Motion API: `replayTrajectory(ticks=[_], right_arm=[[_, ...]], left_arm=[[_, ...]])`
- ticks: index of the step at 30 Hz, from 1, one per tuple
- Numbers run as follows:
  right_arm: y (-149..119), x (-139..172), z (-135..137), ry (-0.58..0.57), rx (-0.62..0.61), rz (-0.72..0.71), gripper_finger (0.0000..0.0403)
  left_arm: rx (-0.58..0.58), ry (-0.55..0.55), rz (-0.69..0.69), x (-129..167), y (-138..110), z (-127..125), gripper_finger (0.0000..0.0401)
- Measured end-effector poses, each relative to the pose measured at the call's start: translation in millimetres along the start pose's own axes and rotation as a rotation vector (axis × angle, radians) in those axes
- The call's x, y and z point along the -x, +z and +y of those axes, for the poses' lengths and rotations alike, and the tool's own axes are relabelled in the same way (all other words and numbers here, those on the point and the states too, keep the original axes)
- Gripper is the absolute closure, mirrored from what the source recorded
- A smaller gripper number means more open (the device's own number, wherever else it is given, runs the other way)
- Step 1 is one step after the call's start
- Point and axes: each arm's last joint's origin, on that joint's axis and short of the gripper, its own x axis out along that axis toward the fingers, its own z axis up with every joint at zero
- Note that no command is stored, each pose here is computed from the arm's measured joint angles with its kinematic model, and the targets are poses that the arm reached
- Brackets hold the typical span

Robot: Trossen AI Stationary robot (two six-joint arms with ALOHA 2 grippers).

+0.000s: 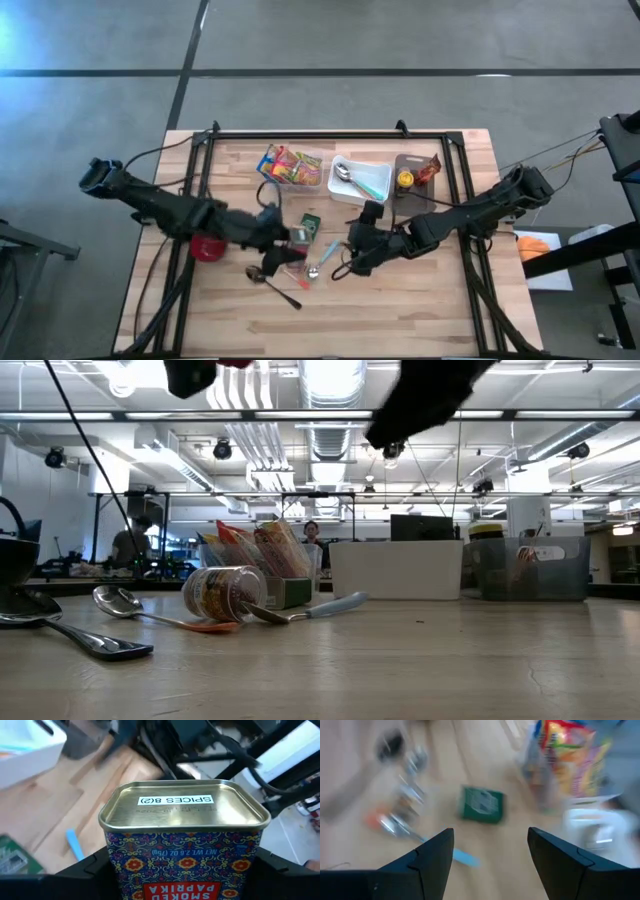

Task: Pick & Place Food Item
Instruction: Put the red seasoning can into the black bin

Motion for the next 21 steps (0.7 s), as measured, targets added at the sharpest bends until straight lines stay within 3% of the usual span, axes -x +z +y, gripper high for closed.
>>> replayTrajectory(ticks=[4,10,15,21], right_arm=[[12,0,6,0.106,-0.239,-0.085,0.0150],[32,3,7,0.175,-0.367,-0.249,0.0150],[34,3,8,0.203,-0.480,-0.265,0.0150],[39,0,11,0.243,-0.615,-0.312,0.0150]], left_arm=[[-0.006,-0.034,-0.011,-3,17,13,0.0127],[-0.007,-0.134,-0.038,-3,38,25,0.0118],[-0.045,-0.230,-0.066,0,53,29,0.0110],[-0.072,-0.253,-0.130,6,64,33,0.0128]])
